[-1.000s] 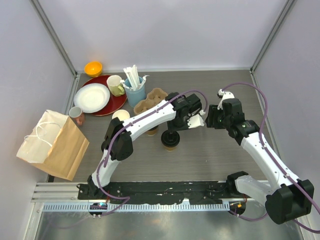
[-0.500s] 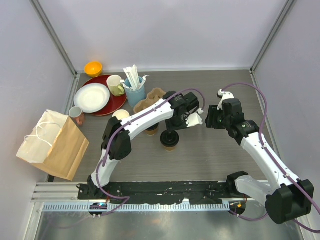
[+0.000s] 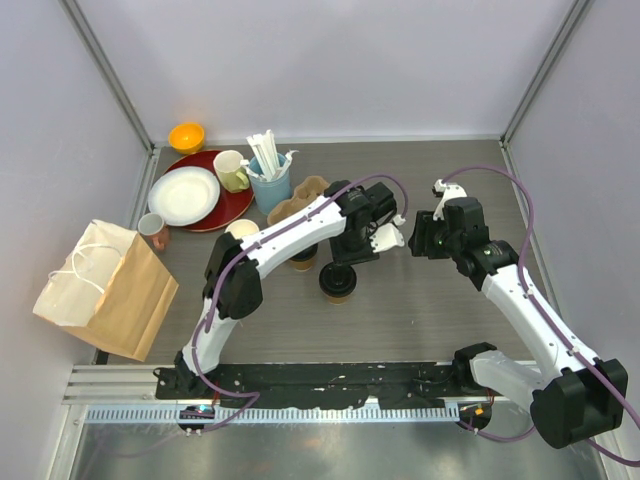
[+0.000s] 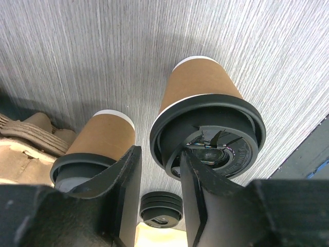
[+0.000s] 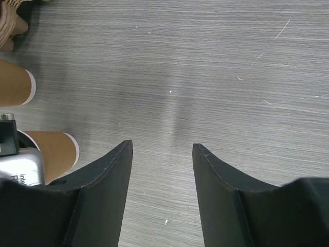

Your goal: Pack the takeout coffee

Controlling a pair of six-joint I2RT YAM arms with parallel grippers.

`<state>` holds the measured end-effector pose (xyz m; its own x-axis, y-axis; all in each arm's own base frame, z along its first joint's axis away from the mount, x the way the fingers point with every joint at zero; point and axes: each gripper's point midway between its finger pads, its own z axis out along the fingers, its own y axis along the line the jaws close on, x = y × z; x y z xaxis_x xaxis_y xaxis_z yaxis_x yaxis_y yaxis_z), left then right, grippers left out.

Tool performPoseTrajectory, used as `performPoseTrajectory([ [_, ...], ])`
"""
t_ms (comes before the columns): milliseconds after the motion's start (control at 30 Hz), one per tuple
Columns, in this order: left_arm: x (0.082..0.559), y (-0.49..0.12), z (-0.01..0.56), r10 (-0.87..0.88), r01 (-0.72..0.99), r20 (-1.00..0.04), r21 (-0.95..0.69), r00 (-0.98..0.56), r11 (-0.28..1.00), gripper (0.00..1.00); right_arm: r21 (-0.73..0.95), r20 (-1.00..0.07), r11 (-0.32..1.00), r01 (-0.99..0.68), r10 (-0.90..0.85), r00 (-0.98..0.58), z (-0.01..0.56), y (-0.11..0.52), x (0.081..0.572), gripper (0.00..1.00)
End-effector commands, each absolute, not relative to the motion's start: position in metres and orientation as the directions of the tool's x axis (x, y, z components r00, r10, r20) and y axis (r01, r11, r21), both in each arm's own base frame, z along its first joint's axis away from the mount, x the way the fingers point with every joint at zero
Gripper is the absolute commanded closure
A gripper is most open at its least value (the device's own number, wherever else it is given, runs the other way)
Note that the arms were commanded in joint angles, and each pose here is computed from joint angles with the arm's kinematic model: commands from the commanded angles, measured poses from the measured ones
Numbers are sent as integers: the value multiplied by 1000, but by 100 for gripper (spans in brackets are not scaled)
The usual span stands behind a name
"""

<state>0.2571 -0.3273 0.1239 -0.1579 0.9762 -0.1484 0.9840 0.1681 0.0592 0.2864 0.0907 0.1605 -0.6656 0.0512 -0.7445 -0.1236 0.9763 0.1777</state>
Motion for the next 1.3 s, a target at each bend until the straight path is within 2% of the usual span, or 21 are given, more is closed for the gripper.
performPoseTrajectory([
  [0,235,-300,163,977,983,-107,20,-182,185,60,188,-780,970,-157,50,-623,174,94,290,44],
  [333,237,-303,188,967,980,-182,50,-181,193,56,207,-784,959,-192,45,-620,177,101,290,45],
  [433,236,-299,203,937,968,-258,26,-234,249,56,247,-795,935,-253,47,-605,183,113,288,45],
  [500,249,-298,212,872,938,-361,-19,-330,347,62,297,-807,908,-296,73,-586,189,125,288,46],
  [533,250,-290,206,852,921,-366,-44,-375,387,67,348,-798,890,-295,116,-591,191,132,288,47],
  [567,258,-278,219,803,898,-427,-53,-415,436,77,385,-791,870,-309,139,-596,192,140,287,49],
  [600,267,-280,224,764,887,-489,-46,-420,459,81,442,-788,819,-367,159,-594,195,157,286,50],
  [633,262,-270,207,751,865,-461,-79,-473,496,83,482,-767,787,-385,165,-620,192,170,283,50],
  [700,259,-267,213,702,853,-522,-102,-485,513,87,509,-759,755,-414,167,-629,191,181,284,51],
  [733,249,-262,197,695,835,-488,-150,-529,530,87,516,-751,748,-417,161,-640,188,186,283,51],
  [800,241,-267,200,623,811,-530,-268,-575,520,82,536,-729,728,-429,142,-670,179,198,279,52],
  [833,233,-264,186,598,778,-502,-338,-625,530,80,563,-712,692,-451,130,-689,178,206,272,53],
  [900,243,-261,190,474,694,-514,-442,-715,568,73,616,-664,663,-426,145,-734,169,213,268,55],
  [933,236,-262,184,447,658,-484,-511,-752,553,68,636,-644,650,-416,149,-751,165,215,265,57],
  [1067,233,-268,176,376,601,-469,-592,-799,537,62,706,-572,594,-385,158,-805,152,226,248,58],
  [1233,228,-273,154,310,511,-407,-659,-859,552,62,733,-537,578,-357,170,-826,140,227,239,58],
  [1267,230,-278,157,296,513,-420,-673,-858,532,62,741,-531,570,-355,174,-829,141,228,238,58],
])
